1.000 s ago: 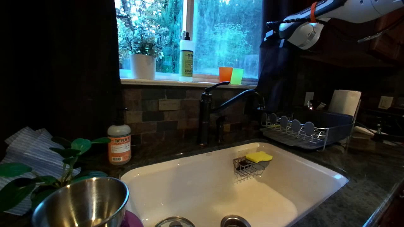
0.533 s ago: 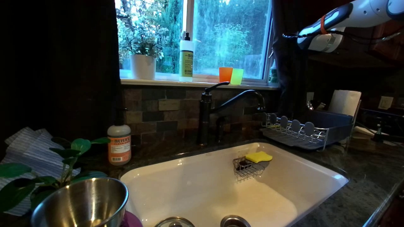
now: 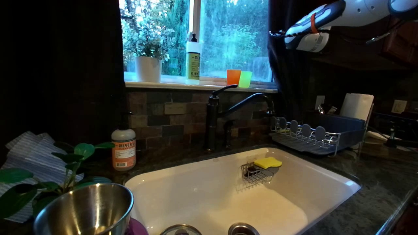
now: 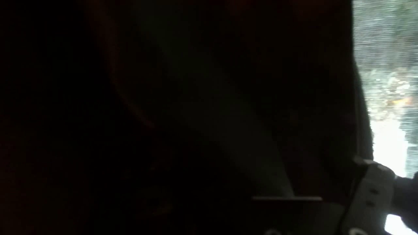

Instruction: Pull the curtain on the right to the left.

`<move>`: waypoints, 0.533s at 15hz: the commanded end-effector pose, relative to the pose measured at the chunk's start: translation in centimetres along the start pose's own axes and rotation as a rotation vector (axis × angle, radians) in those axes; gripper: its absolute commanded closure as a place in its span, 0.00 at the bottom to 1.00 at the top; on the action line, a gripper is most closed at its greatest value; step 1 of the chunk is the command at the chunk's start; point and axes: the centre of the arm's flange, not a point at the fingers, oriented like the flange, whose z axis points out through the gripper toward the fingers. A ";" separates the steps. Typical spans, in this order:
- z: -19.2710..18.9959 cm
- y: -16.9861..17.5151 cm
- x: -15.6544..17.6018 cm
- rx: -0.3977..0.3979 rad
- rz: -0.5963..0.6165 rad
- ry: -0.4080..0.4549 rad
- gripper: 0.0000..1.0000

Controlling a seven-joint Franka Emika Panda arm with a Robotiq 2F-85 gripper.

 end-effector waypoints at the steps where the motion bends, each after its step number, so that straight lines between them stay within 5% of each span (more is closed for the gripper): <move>1: -2.9 -5.7 0.3 0.172 -0.028 -0.101 0.00; 5: -5.3 -10.5 0.4 0.267 -0.159 -0.221 0.00; 7: -5.9 -11.0 -0.4 0.241 -0.241 -0.246 0.00; 8: -5.8 -10.8 -0.9 0.163 -0.278 -0.219 0.00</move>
